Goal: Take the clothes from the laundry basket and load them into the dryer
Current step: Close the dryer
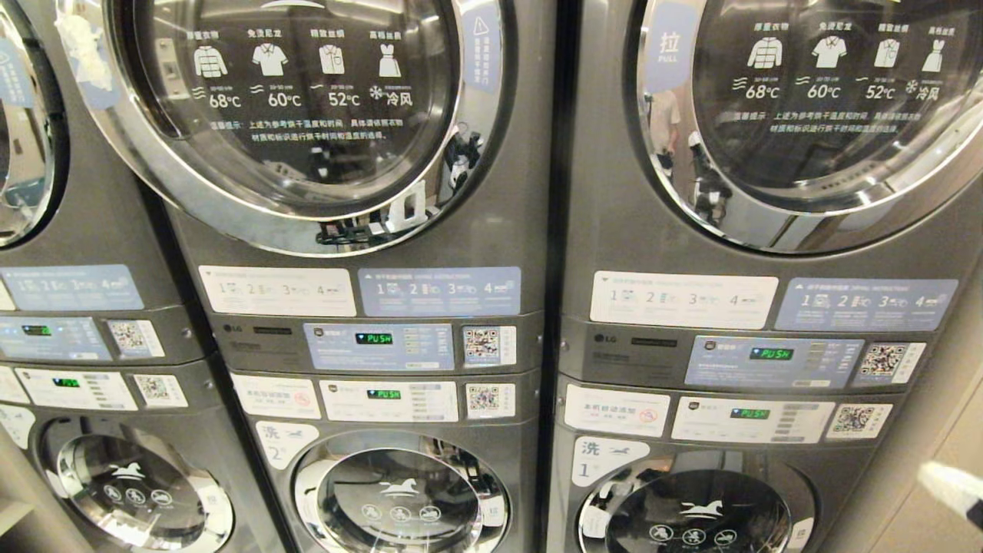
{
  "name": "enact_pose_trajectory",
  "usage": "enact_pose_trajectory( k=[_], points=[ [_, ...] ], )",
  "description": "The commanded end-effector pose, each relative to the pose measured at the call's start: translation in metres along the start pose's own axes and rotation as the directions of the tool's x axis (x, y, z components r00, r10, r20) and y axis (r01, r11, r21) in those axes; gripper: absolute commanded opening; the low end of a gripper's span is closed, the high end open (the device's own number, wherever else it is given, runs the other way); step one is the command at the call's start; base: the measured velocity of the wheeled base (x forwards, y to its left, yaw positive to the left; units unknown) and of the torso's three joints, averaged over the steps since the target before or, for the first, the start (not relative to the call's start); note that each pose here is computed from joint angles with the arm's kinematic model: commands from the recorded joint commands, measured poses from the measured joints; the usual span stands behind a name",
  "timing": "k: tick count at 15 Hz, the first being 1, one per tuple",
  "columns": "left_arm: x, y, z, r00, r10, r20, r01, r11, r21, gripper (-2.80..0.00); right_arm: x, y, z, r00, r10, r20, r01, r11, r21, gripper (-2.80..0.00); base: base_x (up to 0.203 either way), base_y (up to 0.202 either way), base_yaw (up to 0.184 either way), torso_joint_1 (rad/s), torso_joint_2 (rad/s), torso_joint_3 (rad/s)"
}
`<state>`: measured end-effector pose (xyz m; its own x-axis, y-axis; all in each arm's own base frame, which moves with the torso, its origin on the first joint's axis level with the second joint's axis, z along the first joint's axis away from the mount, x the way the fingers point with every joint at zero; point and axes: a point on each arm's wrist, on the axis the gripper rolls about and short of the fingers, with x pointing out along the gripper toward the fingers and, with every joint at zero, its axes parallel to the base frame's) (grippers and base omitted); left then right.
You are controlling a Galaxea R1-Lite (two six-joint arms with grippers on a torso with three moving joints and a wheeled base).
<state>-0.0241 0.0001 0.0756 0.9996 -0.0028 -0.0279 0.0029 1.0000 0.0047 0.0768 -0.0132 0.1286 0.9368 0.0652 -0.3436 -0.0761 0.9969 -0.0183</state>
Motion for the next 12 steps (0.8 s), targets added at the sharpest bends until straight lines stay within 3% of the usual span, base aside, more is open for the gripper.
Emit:
enact_pose_trajectory(
  k=[1, 3, 4, 5, 6, 8, 9, 11, 12],
  points=[
    [0.0, 0.0, 0.0, 1.0, 0.001, 0.003, -0.001, 1.0, 0.0, -2.8, -0.021, 0.01, -0.034, 0.999, -0.037, 0.0, 0.037, 0.999, -0.02, -2.8, 0.0, 0.0, 0.0, 0.0, 0.0, 0.0],
    [0.0, 0.0, 0.0, 1.0, 0.001, 0.003, -0.001, 1.0, 0.0, -2.8, -0.038, 0.018, -0.059, 0.985, -0.066, -0.158, 0.069, 0.998, 0.013, -2.8, 0.0, 0.0, 0.0, 0.0, 0.0, 0.0],
    [0.0, 0.0, 0.0, 1.0, 0.001, 0.003, -0.001, 1.0, 0.0, -2.8, -0.044, 0.021, -0.067, 0.974, -0.041, -0.223, 0.051, 0.998, 0.042, -2.8, 0.0, 0.0, 0.0, 0.0, 0.0, 0.0],
    [0.0, 0.0, 0.0, 1.0, 0.001, 0.003, -0.001, 1.0, 0.0, -2.8, -0.048, 0.022, -0.069, 0.977, 0.0, -0.212, 0.011, 0.999, 0.048, -2.8, 0.0, 0.0, 0.0, 0.0, 0.0, 0.0],
    [0.0, 0.0, 0.0, 1.0, 0.001, 0.003, -0.001, 1.0, 0.0, -2.8, -0.052, 0.023, -0.067, 0.987, 0.077, -0.143, -0.075, 0.997, 0.02, -2.8, 0.0, 0.0, 0.0, 0.0, 0.0, 0.0],
    [0.0, 0.0, 0.0, 1.0, 0.0, 0.004, 0.0, 1.0, 0.002, -2.8, -0.059, 0.024, -0.066, 0.975, 0.221, -0.033, -0.222, 0.974, -0.045, -2.8, 0.0, 0.0, 0.0, 0.0, 0.0, 0.0],
    [0.0, 0.0, 0.0, 1.0, 0.0, 0.004, 0.0, 1.0, 0.002, -2.8, -0.061, 0.023, -0.067, 0.976, 0.219, 0.001, -0.218, 0.974, -0.059, -2.8, 0.0, 0.0, 0.0, 0.0, 0.0, 0.0],
    [0.0, 0.0, 0.0, 1.0, 0.0, 0.003, 0.0, 1.0, -0.001, -2.8, -0.056, 0.02, -0.073, 0.995, 0.088, 0.056, -0.085, 0.995, -0.049, -2.8, 0.0, 0.0, 0.0, 0.0, 0.0, 0.0],
    [0.0, 0.0, 0.0, 1.0, 0.0, 0.003, 0.0, 1.0, 0.0, -2.8, -0.055, 0.02, -0.074, 0.994, 0.082, 0.073, -0.079, 0.996, -0.048, -2.8, 0.0, 0.0, 0.0, 0.0, 0.0, 0.0]
  ],
)
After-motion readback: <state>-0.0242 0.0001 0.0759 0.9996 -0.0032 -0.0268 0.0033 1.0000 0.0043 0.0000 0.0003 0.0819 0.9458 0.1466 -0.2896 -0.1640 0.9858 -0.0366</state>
